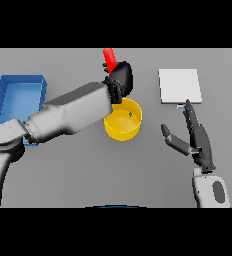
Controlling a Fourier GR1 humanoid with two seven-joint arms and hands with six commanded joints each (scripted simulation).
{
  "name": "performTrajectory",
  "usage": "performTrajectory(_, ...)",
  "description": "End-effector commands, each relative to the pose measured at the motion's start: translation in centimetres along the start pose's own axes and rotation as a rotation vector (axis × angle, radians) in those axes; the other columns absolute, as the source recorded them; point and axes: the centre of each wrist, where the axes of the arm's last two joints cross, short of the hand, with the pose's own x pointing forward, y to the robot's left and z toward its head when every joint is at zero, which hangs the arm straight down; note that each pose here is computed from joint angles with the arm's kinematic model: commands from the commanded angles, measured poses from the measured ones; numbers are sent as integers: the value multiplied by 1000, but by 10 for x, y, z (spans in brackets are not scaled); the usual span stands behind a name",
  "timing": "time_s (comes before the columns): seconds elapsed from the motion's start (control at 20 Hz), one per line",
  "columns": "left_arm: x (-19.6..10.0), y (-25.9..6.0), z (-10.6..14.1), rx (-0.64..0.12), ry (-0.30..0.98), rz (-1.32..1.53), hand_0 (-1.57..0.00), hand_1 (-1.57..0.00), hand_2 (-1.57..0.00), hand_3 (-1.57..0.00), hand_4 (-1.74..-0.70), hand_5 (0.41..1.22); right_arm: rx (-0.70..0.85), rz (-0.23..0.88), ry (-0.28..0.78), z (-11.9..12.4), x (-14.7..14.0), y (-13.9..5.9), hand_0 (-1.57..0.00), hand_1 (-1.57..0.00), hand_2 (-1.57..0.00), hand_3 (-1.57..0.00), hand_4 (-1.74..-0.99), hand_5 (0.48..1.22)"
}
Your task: Pick up the red beaker and tilt it to pour out 1 green nut into yellow bowl. Pick up the yellow bowl and place it on the metallic measuring scale.
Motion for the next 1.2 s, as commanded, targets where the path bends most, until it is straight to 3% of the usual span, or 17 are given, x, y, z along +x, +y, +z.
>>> performTrajectory(0.0, -1, 3, 0, 10, 6, -15, -1571, -1571, -1571, -1570, -1741, 1221, -3, 1, 1, 1, 0, -1, 1, 1, 1, 1, -1238, 584)
performTrajectory(0.25, -45, 9, 11, 53, 109, 6, -1571, -1571, -1571, -1571, -1738, 1171, 12, -22, -19, -2, 2, 2, 1, 1, 1, 1, -1219, 595)
performTrajectory(0.35, -72, 14, 20, 115, 155, 32, -1571, -1269, -1251, -1571, -1644, 1189, 19, -24, -39, -2, 2, 2, 1, 1, 1, 1, -1222, 609)
performTrajectory(0.45, -109, 22, 32, 147, 249, 54, -1571, -1378, -1366, -1212, -1679, 1201, 22, -39, -30, -3, -1, 3, 1, 1, 1, 1, -1231, 620)
performTrajectory(0.6, -175, 25, 61, 161, 390, 157, -1571, -1472, -1466, -1387, -1572, 1211, 29, -31, -36, -4, 1, 1, 1, 1, 1, 1, -1256, 635)
performTrajectory(0.7, -198, 20, 70, 160, 454, 273, -1571, -1508, -1504, -1453, -1537, 1214, 40, -35, -36, -7, 4, 3, 1, 1, 1, 1, -1274, 642)
performTrajectory(0.8, -239, -21, 92, 131, 570, 580, -1571, -1530, -1528, -1445, -1611, 1217, 49, -22, -38, -7, 2, 2, 1, 1, 1, 1, -1292, 645)
performTrajectory(0.9, -260, -65, 107, 141, 628, 851, -1571, -1545, -1544, -1453, -1658, 1218, 57, -11, -66, -6, 5, -1, 1, 1, 1, 1, -1306, 651)
performTrajectory(1.15, -263, -147, 122, 197, 786, 1237, -1571, -1563, -1562, -1403, -1714, 1220, 74, 11, -90, -8, 4, 7, 1, 1, 1, 1, -1301, 652)
